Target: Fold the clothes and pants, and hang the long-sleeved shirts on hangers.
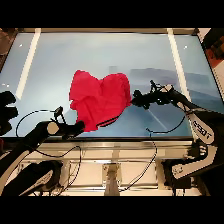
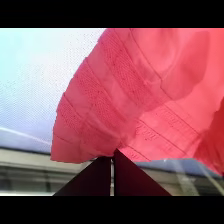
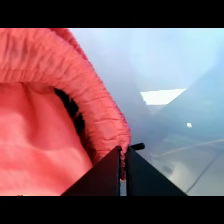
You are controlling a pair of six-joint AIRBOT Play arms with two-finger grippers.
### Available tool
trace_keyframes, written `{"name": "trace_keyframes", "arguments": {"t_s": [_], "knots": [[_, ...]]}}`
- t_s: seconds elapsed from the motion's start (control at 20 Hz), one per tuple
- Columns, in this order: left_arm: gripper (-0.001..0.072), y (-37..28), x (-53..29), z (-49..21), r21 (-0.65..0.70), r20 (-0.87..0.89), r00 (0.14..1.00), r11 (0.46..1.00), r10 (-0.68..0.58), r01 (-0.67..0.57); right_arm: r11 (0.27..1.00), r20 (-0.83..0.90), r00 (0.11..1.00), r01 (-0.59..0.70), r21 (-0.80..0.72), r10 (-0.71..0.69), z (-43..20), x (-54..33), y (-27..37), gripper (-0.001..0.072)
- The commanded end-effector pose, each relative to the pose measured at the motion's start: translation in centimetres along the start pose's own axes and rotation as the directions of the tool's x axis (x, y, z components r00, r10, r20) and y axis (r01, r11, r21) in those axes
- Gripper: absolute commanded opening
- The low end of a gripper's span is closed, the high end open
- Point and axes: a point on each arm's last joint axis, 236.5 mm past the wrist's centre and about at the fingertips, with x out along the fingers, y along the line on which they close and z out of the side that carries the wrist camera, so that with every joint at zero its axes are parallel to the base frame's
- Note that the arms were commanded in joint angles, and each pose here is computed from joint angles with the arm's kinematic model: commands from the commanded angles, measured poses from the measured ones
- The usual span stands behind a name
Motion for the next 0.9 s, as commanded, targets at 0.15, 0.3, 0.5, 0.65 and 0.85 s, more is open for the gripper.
{"name": "trace_keyframes", "arguments": {"t_s": [0.15,0.3,0.5,0.65,0.85], "knots": [[0.0016,-3.8,-2.3,4.3,0.083,0.162,0.981,0.992,-0.107,0.095,0.998,-0.010,0.999,-0.041,-0.057,0.040,0.0,-3.0,0.9,0.0015],[0.0015,-6.9,-6.0,7.0,0.179,0.264,0.948,0.975,-0.180,0.135,0.996,0.077,0.995,-0.065,-0.067,0.070,2.2,-7.1,1.0,0.0014],[0.0015,-9.9,-9.1,8.6,0.227,0.320,0.913,0.956,-0.252,0.185,0.994,0.106,0.990,-0.085,-0.068,0.092,2.9,-9.5,1.2,0.0014],[0.0018,-9.9,-9.0,8.6,0.227,0.315,0.916,0.957,-0.249,0.182,0.993,0.089,0.992,-0.078,-0.088,0.086,2.2,-8.9,1.7,0.0015],[0.0503,-9.7,-8.9,8.4,0.224,0.307,0.921,0.959,-0.241,0.176,0.993,0.066,0.994,-0.078,-0.093,0.084,1.7,-8.8,1.7,0.0014]]}}
